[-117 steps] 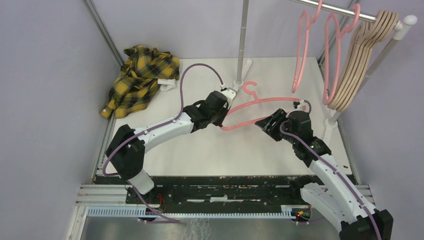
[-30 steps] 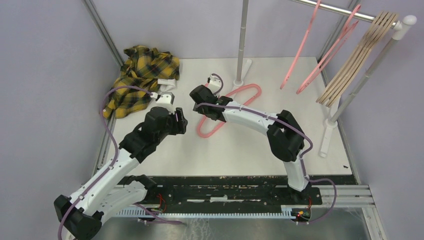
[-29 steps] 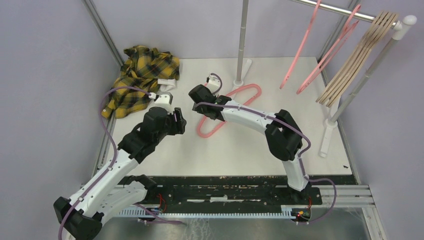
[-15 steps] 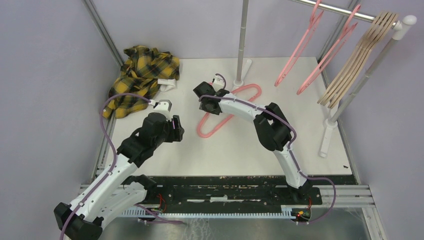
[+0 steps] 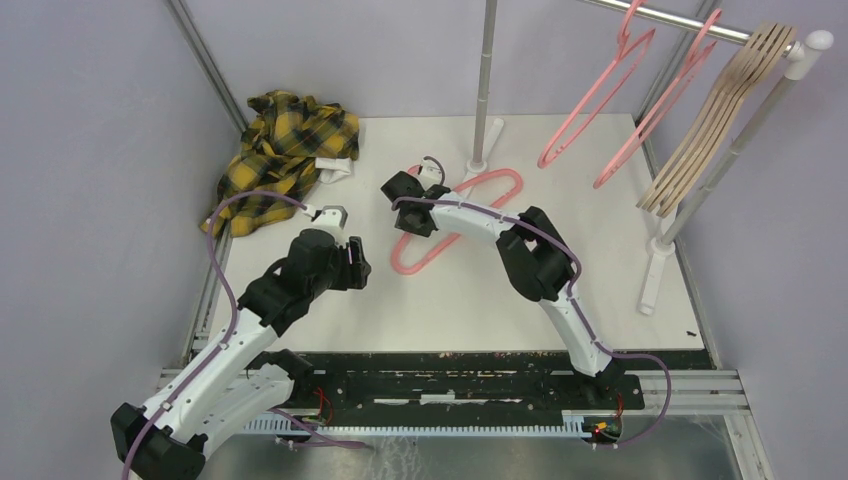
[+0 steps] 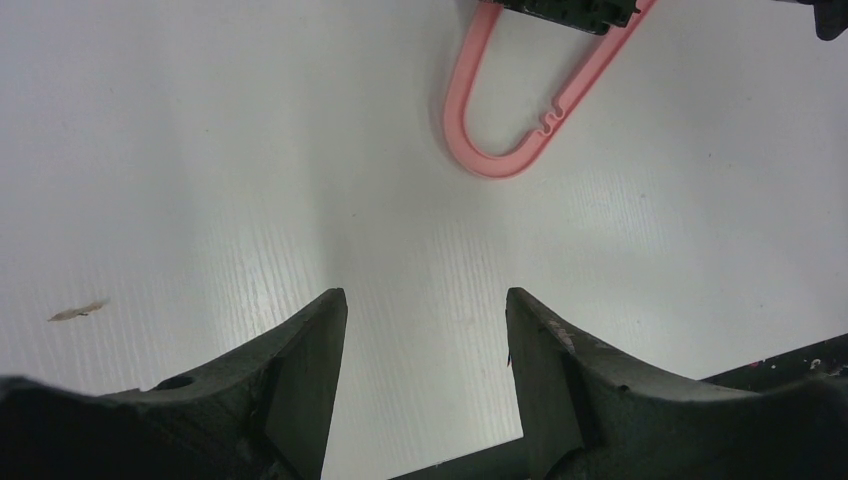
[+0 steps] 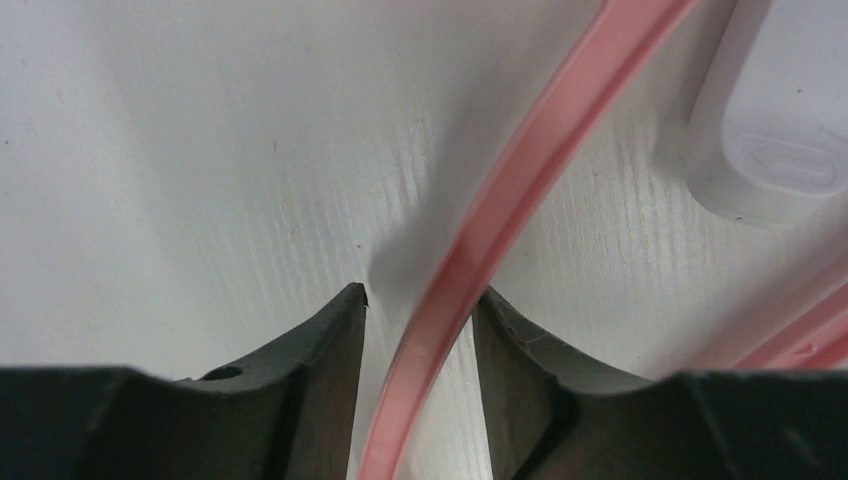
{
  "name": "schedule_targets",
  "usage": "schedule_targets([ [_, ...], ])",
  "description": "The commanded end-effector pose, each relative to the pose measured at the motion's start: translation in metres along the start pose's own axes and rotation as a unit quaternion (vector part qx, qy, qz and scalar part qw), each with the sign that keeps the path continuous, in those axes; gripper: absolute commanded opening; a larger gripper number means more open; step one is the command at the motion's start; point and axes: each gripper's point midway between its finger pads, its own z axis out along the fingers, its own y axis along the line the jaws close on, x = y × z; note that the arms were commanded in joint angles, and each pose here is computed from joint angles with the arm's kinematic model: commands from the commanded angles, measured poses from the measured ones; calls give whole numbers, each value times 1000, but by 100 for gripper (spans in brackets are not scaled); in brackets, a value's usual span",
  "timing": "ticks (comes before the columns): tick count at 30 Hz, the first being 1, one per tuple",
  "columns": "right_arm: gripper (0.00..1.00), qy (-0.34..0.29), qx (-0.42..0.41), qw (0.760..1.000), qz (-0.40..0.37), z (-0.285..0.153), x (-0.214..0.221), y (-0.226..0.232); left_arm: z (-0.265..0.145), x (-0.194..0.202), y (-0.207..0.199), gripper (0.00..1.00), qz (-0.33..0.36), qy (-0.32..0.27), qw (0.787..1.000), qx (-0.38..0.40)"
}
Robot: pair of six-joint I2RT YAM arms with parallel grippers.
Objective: Organize the hangers
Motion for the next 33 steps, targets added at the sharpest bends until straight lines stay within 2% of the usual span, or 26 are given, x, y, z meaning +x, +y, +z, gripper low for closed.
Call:
schedule_targets([
  [1, 41, -1, -5, 1000, 10, 1, 4, -4, 0, -11, -8, 67, -15, -22, 999, 20],
  [4, 22, -3, -6, 1000, 12, 0, 8, -10, -2, -14, -8, 67, -16, -26, 999, 21],
  [7, 10, -8, -18, 1000, 16, -5, 5, -10, -6, -18, -9, 66, -19, -32, 999, 22],
  [10, 1, -15, -42, 999, 16, -19, 1, -5, -7, -22, -10, 66, -23, -37, 999, 25],
  [20, 1, -95, -134, 986, 40, -130, -22, -3, -5, -26, -17, 65, -29, -40, 998, 40],
  [25, 1, -113, -225, 966, 55, -183, -38, 39, -4, -29, -23, 65, -29, -38, 998, 50],
  [30, 1, -161, -294, 940, 58, -250, -79, 89, -4, -34, -27, 64, -26, -40, 997, 57],
  [33, 1, -195, -319, 924, 77, -285, -106, 104, -6, -37, -26, 64, -22, -42, 997, 54],
])
